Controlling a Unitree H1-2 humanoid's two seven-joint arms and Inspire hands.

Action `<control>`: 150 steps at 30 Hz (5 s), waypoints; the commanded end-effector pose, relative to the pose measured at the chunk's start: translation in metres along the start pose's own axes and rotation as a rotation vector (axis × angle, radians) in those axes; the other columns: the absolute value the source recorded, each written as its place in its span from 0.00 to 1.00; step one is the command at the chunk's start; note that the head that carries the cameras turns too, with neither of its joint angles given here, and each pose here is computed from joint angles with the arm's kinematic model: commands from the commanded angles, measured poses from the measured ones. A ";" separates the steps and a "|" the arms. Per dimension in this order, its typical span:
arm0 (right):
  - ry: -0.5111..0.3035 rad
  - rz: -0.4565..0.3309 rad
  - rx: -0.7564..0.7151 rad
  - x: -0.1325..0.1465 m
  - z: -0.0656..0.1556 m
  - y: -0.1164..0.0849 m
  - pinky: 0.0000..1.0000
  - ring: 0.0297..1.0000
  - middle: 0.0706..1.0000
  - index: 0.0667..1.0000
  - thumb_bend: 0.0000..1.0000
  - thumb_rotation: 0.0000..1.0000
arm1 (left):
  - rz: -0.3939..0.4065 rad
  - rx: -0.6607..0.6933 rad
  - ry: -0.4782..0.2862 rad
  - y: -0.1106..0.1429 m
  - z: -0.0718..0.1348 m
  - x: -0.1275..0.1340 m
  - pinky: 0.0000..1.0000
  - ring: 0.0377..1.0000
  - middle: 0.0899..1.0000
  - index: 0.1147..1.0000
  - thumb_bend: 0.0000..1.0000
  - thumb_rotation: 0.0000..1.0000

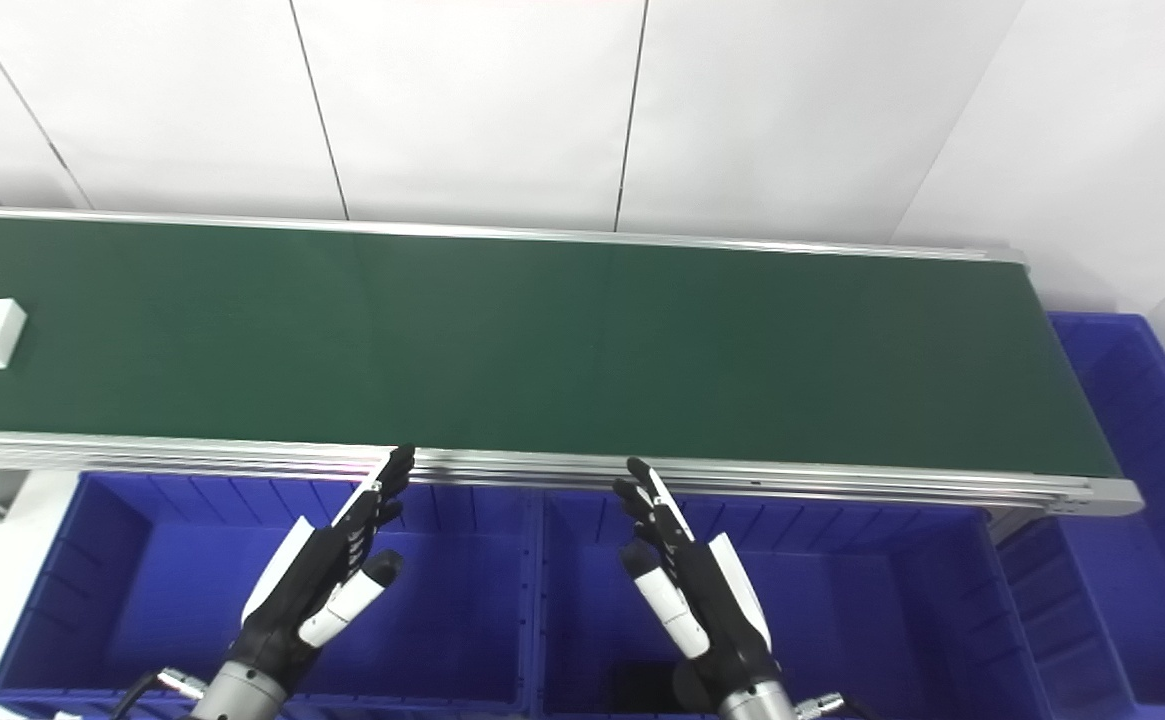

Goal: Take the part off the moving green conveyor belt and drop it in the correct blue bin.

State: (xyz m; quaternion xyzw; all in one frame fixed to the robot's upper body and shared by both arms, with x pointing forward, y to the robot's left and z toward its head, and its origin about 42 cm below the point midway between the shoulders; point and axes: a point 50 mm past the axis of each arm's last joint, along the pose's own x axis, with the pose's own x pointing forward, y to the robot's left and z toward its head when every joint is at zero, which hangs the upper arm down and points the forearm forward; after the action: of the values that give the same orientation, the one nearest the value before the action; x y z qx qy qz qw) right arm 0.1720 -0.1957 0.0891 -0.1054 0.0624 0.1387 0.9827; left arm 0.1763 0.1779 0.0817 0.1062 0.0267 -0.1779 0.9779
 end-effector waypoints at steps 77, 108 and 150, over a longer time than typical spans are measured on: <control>-0.075 -0.046 -0.064 0.008 0.006 0.005 0.92 0.94 0.94 0.98 0.68 1.00 | 0.001 0.004 -0.088 0.012 0.007 0.004 0.92 0.97 0.98 0.97 0.70 0.87; -0.076 -0.048 -0.064 0.007 0.003 0.004 0.94 0.95 0.95 0.98 0.66 1.00 | -0.014 0.007 -0.084 0.008 -0.003 0.002 0.94 0.99 1.00 0.97 0.72 0.87; -0.108 -0.031 -0.033 0.019 -0.024 0.000 0.96 0.94 0.94 0.99 0.65 1.00 | 0.116 0.433 -0.331 0.121 0.088 0.077 0.97 1.00 1.00 1.00 0.77 0.43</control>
State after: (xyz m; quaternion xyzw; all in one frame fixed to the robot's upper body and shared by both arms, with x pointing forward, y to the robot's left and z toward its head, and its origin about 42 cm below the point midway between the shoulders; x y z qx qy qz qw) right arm 0.1837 -0.1975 0.0531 -0.1230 0.0514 0.1330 0.9821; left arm 0.2819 0.2364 0.1669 0.2662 -0.1422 -0.1568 0.9404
